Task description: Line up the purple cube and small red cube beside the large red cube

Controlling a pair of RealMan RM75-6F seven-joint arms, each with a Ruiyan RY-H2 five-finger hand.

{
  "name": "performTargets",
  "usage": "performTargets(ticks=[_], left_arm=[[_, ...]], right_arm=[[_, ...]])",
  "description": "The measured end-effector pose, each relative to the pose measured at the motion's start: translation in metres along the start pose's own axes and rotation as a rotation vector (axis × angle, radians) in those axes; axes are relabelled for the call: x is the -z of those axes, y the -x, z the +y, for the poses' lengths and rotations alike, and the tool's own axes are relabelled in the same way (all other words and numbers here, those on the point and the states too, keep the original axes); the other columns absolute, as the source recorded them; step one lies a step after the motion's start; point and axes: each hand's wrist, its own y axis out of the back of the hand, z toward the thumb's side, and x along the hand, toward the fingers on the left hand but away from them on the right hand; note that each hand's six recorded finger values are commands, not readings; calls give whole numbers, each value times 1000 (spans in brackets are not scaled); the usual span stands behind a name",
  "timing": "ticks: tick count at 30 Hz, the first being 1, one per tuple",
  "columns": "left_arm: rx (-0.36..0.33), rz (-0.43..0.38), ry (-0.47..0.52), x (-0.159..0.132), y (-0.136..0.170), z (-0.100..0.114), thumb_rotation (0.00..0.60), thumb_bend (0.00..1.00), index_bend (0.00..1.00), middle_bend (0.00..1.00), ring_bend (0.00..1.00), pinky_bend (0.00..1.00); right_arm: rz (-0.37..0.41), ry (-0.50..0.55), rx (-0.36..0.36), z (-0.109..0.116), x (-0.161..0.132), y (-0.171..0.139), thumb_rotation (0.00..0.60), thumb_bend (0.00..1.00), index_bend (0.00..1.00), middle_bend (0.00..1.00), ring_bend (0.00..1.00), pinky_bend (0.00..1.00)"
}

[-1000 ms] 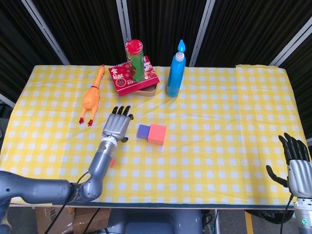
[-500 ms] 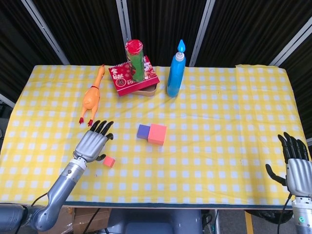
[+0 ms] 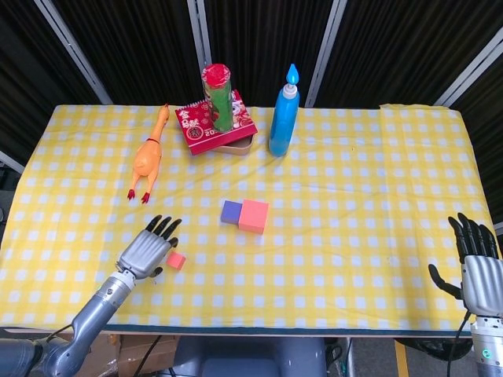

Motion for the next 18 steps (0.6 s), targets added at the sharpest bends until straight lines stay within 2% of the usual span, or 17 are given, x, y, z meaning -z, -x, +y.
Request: performTargets(ticks=[10,18], left_arm=[[18,-3,17,-7,-7,-9,600,259,360,0,0,37],[22,9,47,-10,-13,-13,600,372,478,0,0,37]], right_arm=[[2,1,-1,0,0,0,600,367,0,0,0,36],[6,4,-1,-1,-1,-1,600,367,0,0,0,36]])
